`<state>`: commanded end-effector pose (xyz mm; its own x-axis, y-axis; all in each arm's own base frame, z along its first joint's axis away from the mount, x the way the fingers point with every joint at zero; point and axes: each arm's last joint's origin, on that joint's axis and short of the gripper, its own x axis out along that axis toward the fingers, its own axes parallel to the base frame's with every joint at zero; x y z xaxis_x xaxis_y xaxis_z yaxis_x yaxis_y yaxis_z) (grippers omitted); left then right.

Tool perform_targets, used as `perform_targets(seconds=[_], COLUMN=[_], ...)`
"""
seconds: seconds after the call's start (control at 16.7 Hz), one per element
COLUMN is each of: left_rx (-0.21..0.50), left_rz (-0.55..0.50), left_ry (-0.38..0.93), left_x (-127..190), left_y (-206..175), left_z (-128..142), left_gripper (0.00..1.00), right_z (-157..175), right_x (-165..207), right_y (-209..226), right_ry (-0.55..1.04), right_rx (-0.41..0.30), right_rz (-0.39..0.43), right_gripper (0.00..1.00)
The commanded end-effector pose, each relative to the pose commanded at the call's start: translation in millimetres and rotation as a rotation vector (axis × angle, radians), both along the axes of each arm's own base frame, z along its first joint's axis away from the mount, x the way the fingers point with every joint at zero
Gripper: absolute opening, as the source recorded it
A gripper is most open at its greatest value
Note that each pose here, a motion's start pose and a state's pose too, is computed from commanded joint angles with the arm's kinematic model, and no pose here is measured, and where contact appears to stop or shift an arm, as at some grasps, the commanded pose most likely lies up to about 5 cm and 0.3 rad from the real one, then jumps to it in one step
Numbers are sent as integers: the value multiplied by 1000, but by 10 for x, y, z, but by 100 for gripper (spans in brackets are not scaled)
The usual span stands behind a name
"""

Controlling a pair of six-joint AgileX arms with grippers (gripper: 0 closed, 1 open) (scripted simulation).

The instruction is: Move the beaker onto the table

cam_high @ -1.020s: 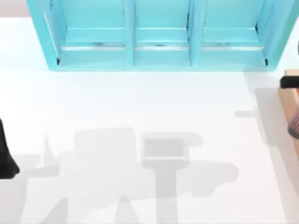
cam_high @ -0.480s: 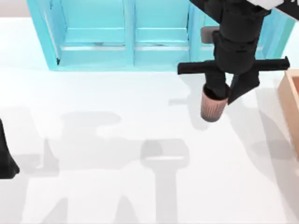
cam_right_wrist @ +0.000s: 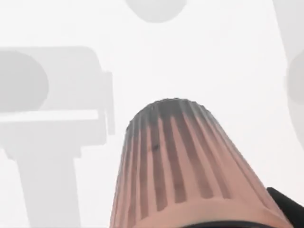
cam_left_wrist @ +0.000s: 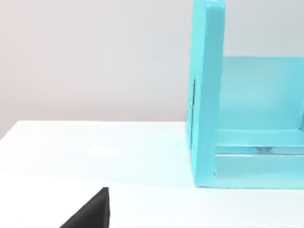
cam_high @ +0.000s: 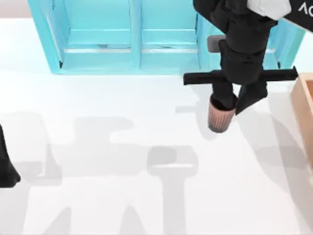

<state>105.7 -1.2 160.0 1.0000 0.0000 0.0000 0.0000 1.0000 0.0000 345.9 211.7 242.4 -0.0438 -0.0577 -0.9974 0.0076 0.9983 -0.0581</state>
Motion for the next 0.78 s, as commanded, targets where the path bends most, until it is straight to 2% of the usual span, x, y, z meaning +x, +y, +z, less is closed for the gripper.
perform_targets(seconds=[0.36,0.6,0.78], left_rx=[0,0,0], left_rz=[0,0,0], left_ry=[0,0,0], left_x=[0,0,0], left_y=[0,0,0], left_z=[0,0,0], left_gripper=[100,100,100], right_z=[-462,-484,-484], right_x=[-22,-24,-24], right_y=[26,26,26], right_ry=[1,1,1], right_rx=[-3,-3,-3], right_rz=[-1,-2,-2], right_gripper=[0,0,23])
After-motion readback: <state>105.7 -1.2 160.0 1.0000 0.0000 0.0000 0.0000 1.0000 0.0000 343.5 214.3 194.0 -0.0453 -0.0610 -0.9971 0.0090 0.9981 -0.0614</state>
